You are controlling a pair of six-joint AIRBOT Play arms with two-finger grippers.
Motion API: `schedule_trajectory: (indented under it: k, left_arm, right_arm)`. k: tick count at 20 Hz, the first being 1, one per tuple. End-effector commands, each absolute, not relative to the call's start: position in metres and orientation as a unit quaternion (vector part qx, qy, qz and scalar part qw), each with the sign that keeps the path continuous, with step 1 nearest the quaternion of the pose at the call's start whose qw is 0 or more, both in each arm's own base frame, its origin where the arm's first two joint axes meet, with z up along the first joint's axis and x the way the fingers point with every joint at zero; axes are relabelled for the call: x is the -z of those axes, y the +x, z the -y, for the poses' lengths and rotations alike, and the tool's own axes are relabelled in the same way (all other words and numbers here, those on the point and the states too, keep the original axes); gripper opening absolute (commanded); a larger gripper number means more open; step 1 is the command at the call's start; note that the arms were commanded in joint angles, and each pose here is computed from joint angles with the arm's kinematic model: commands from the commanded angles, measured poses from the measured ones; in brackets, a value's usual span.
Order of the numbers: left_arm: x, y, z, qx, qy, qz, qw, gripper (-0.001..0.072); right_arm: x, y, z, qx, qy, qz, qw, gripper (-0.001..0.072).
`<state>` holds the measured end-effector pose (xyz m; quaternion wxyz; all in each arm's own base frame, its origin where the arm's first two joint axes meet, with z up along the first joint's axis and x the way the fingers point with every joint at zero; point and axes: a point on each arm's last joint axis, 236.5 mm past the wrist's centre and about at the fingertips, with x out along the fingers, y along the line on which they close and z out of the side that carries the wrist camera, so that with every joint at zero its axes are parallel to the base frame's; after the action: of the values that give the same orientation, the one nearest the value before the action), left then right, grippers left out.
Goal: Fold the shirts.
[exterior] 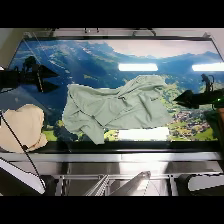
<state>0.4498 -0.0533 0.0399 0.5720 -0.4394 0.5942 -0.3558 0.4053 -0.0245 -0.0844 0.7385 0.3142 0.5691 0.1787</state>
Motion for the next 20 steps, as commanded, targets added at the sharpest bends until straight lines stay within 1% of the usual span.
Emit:
schedule_trajectory:
  k: [1,6,11,12,13,14,15,16,18,20]
  left_arm:
    - [-0.025,0.406,0.057,0.313,-0.395,-0.667,0.549,0.0698]
    - [0.002,0.329,0.057,0.253,-0.321,-0.743,0.530,0.0699]
    - [0.020,0.271,0.043,0.195,-0.279,-0.764,0.548,0.0699]
    - [0.024,0.264,0.037,0.179,-0.272,-0.763,0.559,0.0699]
    - [0.030,0.260,0.032,0.161,-0.267,-0.758,0.573,0.0699]
    - [0.036,0.260,0.030,0.147,-0.269,-0.747,0.590,0.0699]
    - [0.043,0.261,0.029,0.134,-0.271,-0.735,0.607,0.0699]
    - [0.052,0.262,0.028,0.120,-0.272,-0.723,0.624,0.0700]
    - [0.070,0.264,0.029,0.100,-0.275,-0.710,0.641,0.0699]
    - [0.094,0.263,0.028,0.081,-0.287,-0.709,0.639,0.0698]
  right_arm:
    - [0.108,0.377,0.013,-0.200,0.285,-0.609,0.712,0.0388]
    - [0.119,0.366,-0.032,-0.243,0.255,-0.634,0.688,0.0387]
    - [0.119,0.357,-0.060,-0.275,0.232,-0.646,0.673,0.0385]
    - [0.119,0.356,-0.060,-0.277,0.233,-0.647,0.672,0.0383]
    - [0.119,0.355,-0.058,-0.276,0.233,-0.648,0.671,0.0357]
    - [0.119,0.355,-0.057,-0.275,0.235,-0.648,0.670,0.0313]
    - [0.118,0.354,-0.056,-0.275,0.237,-0.648,0.669,0.0253]
    - [0.118,0.354,-0.056,-0.276,0.238,-0.649,0.668,0.0224]
    - [0.118,0.354,-0.056,-0.275,0.239,-0.649,0.667,0.0223]
    - [0.117,0.354,-0.057,-0.276,0.241,-0.649,0.667,0.0224]
